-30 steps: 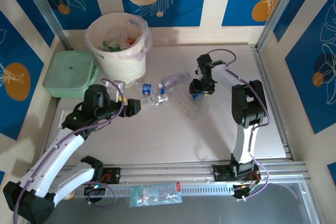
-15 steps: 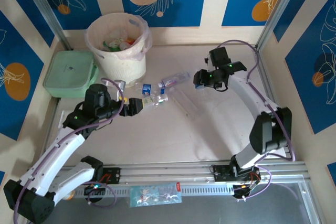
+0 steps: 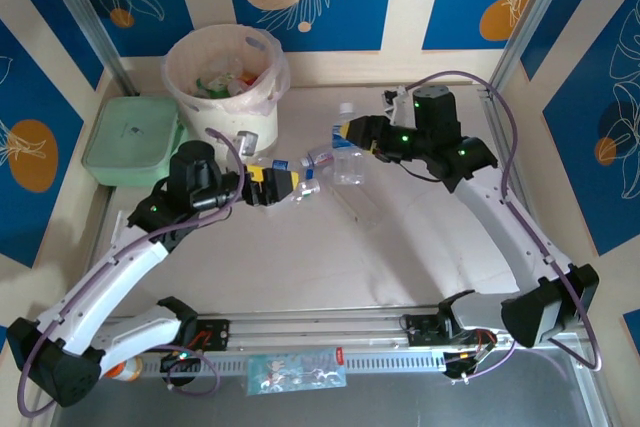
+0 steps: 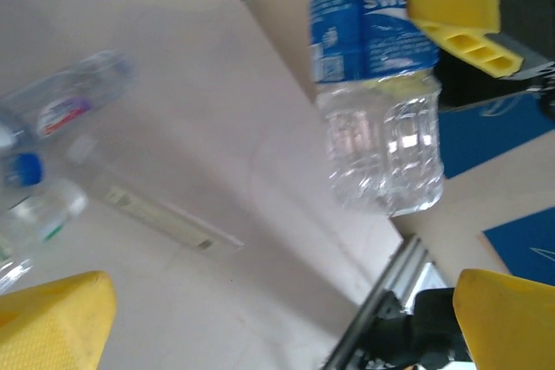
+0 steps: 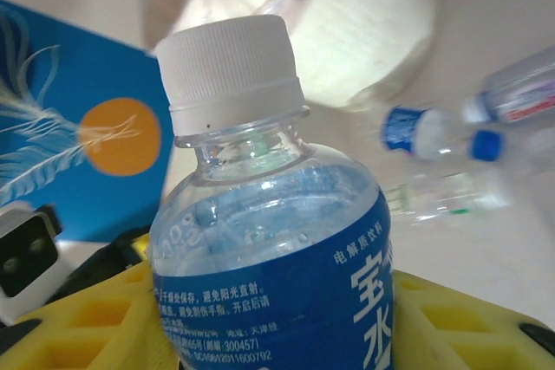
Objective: Put the plastic bottles in the bin
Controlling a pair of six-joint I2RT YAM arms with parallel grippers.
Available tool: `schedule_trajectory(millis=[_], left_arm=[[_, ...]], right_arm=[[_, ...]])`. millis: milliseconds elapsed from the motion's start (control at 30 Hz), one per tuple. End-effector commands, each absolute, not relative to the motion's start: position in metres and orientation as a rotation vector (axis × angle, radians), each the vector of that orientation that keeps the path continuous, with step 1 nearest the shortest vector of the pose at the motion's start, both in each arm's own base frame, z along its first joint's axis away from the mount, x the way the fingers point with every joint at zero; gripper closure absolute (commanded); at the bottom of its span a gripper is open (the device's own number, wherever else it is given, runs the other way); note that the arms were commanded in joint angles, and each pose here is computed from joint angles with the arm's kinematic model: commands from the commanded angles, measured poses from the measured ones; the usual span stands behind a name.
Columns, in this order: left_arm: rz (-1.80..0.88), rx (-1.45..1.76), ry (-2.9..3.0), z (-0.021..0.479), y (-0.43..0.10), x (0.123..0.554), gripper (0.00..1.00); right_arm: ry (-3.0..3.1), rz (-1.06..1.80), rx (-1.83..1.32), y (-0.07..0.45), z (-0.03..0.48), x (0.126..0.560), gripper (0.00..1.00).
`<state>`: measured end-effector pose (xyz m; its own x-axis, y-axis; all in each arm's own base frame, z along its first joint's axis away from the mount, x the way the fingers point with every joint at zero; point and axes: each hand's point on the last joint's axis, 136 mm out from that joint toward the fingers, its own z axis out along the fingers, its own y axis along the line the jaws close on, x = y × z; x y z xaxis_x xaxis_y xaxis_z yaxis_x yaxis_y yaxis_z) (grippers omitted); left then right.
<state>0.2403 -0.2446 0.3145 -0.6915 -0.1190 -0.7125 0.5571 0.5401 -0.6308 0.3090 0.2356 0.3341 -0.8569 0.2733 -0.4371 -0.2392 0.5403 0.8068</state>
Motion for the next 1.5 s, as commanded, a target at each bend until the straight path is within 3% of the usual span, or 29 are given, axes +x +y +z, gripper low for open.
schedule_trajectory(millis=[0, 600, 767, 1067, 1133, 1233, 1333, 1467], left_arm=[[-1.305, 0.462, 1.898, 0.363, -0.263, 0.227, 0.01], [-1.419, 0.560, 1.927, 0.368, -0.312, 0.214, 0.01], [-1.417, 0.567, 1.908, 0.372, -0.317, 0.216, 0.09], [-1.408, 0.610, 1.896, 0.374, -0.325, 0.216, 0.34], [-1.417, 0.630, 1.900, 0.371, -0.330, 0.213, 0.31], [-1.399, 0.645, 1.920, 0.366, -0.335, 0.212, 0.17], [-1.383, 0.663, 1.922, 0.364, -0.337, 0.211, 0.16], [-1.354, 0.673, 1.927, 0.362, -0.336, 0.212, 0.33]], right_arm=[[2.172, 1.507, 0.004, 0.257, 0.366, 0.290, 0.50], [1.965, 1.680, -0.044, 0.290, 0.392, 0.257, 0.48], [1.904, 1.667, 0.064, 0.276, 0.390, 0.261, 0.48], [1.885, 1.695, 0.185, 0.268, 0.378, 0.265, 0.49], [1.882, 1.705, 0.202, 0.268, 0.376, 0.266, 0.49], [1.876, 1.721, 0.212, 0.269, 0.375, 0.268, 0.49], [1.878, 1.725, 0.219, 0.270, 0.373, 0.268, 0.49], [1.883, 1.729, 0.230, 0.269, 0.369, 0.269, 0.49]])
